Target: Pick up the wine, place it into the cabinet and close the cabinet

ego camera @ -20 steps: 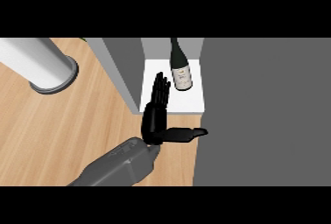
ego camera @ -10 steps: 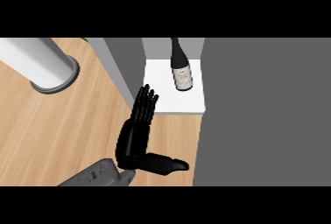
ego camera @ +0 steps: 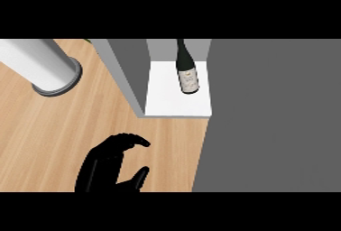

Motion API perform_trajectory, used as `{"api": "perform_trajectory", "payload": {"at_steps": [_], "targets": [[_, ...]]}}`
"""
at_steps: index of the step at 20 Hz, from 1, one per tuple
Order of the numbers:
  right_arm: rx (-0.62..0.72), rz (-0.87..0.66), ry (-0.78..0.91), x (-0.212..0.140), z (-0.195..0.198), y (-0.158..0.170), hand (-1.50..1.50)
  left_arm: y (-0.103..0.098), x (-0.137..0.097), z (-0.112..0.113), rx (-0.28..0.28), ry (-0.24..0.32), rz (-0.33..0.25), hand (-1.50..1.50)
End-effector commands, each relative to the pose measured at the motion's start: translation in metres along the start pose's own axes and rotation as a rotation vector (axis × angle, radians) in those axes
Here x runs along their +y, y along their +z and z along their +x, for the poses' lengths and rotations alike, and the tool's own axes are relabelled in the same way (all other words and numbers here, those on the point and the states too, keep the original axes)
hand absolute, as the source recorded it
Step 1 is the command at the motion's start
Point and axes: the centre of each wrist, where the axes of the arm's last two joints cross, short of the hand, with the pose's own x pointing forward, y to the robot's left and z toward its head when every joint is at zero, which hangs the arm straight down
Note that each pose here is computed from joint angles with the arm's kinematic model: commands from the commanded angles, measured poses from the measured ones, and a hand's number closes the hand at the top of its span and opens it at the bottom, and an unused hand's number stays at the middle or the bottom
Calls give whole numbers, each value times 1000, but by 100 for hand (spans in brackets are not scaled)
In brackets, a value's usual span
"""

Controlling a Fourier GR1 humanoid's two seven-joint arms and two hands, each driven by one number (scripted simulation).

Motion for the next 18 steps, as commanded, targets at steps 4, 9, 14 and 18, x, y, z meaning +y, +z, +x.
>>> {"api": "perform_trajectory", "payload": {"at_steps": [4, 9, 14, 18], "targets": [[-24, 197, -153, 28, 14, 12, 150, 36, 25, 32, 2, -3, 5, 150], [-38, 278, -189, 58, 32, 7, 150, 47, 53, 54, 16, -20, 42, 150], [-41, 367, -238, 86, 38, -6, 150, 62, 85, 83, -38, -1, 74, -150], [23, 447, -209, 118, 36, -17, 150, 76, 100, 89, -74, 4, 133, -150]]}}
